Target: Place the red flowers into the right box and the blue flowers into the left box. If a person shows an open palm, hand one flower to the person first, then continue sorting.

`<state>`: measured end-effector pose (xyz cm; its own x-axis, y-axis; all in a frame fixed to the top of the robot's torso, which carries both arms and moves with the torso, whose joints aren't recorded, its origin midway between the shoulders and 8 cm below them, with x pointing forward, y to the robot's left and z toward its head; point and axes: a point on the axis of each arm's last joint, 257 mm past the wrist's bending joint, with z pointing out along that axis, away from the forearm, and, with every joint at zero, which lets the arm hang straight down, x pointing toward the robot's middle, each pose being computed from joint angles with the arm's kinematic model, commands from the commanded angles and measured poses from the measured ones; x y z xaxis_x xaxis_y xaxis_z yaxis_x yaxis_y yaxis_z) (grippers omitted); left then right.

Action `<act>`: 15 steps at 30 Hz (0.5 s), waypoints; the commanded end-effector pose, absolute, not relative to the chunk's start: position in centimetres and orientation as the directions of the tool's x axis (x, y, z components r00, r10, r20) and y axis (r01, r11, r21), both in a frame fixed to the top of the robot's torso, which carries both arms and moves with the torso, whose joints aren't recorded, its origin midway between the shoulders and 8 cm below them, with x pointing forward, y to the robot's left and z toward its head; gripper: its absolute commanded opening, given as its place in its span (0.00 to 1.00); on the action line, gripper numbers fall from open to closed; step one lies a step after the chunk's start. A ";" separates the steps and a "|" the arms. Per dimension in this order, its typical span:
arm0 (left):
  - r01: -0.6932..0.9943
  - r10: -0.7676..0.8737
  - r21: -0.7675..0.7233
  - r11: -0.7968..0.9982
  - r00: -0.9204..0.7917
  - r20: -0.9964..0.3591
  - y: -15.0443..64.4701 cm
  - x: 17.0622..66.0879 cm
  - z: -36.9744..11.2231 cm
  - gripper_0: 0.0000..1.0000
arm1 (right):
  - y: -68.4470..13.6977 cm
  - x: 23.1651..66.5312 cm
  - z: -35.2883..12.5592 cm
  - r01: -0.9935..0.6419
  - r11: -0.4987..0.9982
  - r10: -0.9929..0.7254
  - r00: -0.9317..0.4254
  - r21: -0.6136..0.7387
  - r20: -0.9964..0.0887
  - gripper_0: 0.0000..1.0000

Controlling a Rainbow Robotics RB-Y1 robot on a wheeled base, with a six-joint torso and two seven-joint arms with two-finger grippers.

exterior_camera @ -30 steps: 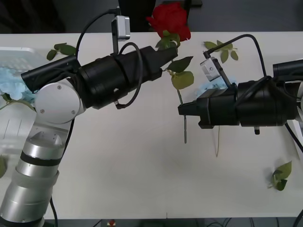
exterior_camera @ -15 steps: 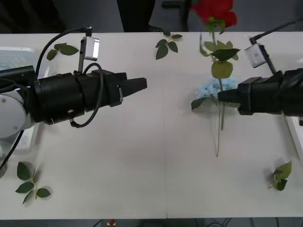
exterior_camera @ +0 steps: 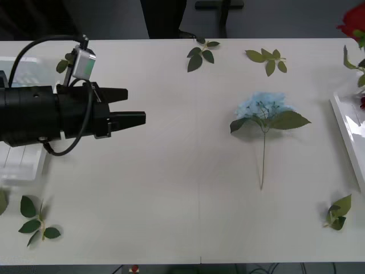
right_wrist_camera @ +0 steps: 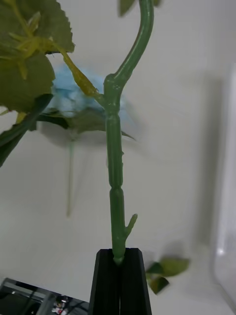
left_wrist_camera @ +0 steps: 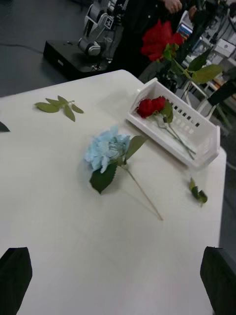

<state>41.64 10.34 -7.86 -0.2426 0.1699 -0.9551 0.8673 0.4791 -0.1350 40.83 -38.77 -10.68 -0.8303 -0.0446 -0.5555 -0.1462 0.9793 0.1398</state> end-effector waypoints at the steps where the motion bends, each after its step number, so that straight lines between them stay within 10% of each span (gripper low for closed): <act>1: 0.877 0.228 -0.041 0.478 -0.169 -0.959 13.1 42.5 -5.7 1.00 | -45.7 40.6 -10.0 0.057 0.997 0.078 -0.848 0.056 -0.524 0.00; 15: 0.880 0.225 -0.062 0.471 -0.188 -0.956 13.9 42.7 -6.0 1.00 | -60.7 41.4 -16.2 0.347 0.929 0.217 -0.792 -0.129 -0.571 0.00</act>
<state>42.58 14.80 -8.12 -0.2497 0.2231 -0.9423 0.8613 0.4958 -0.1109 40.97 -59.33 -15.97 -0.7896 0.2313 -0.5683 0.3421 0.9349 -0.0948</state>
